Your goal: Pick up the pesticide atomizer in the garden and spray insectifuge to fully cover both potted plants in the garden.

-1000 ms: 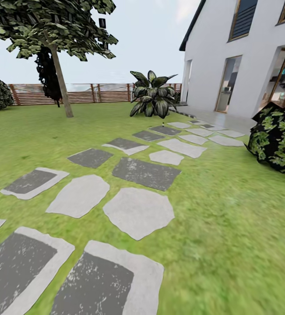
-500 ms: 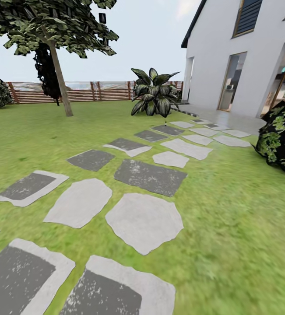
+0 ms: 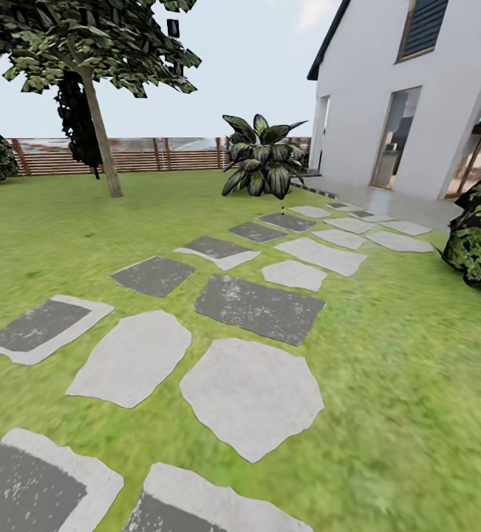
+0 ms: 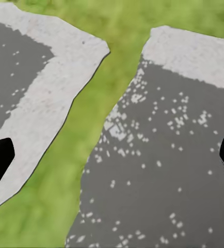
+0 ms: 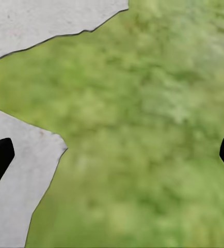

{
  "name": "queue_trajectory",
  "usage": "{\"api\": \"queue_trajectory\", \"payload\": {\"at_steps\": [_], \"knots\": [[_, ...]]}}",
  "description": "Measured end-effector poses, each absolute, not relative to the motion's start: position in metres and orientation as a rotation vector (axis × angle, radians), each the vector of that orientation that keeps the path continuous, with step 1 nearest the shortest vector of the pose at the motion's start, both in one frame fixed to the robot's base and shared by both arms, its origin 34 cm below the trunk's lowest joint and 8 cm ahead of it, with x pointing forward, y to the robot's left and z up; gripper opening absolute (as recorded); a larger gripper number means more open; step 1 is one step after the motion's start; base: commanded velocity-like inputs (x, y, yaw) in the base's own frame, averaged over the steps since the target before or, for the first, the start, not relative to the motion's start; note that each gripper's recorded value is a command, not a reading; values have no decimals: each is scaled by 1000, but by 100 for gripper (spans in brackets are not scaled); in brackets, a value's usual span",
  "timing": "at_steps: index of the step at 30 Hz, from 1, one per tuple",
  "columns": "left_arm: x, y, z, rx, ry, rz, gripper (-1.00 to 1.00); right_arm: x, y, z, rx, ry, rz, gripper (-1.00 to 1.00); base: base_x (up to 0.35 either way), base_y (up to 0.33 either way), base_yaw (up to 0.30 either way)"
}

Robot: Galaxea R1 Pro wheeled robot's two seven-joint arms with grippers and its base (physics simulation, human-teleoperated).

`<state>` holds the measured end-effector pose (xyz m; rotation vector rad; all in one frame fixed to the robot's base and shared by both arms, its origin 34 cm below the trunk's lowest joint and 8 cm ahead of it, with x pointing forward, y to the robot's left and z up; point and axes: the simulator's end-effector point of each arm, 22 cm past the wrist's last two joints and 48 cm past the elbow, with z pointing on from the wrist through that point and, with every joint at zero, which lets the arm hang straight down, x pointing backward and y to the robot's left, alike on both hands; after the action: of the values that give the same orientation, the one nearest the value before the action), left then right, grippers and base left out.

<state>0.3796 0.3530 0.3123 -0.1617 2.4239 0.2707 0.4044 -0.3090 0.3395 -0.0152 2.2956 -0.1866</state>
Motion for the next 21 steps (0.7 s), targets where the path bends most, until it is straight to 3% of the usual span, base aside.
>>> {"api": "queue_trajectory", "payload": {"at_steps": [21], "knots": [[380, 353, 312, -162, 2424, 271, 100, 404, -309, 339, -16, 2297, -189, 100, 333, 95, 0]]}}
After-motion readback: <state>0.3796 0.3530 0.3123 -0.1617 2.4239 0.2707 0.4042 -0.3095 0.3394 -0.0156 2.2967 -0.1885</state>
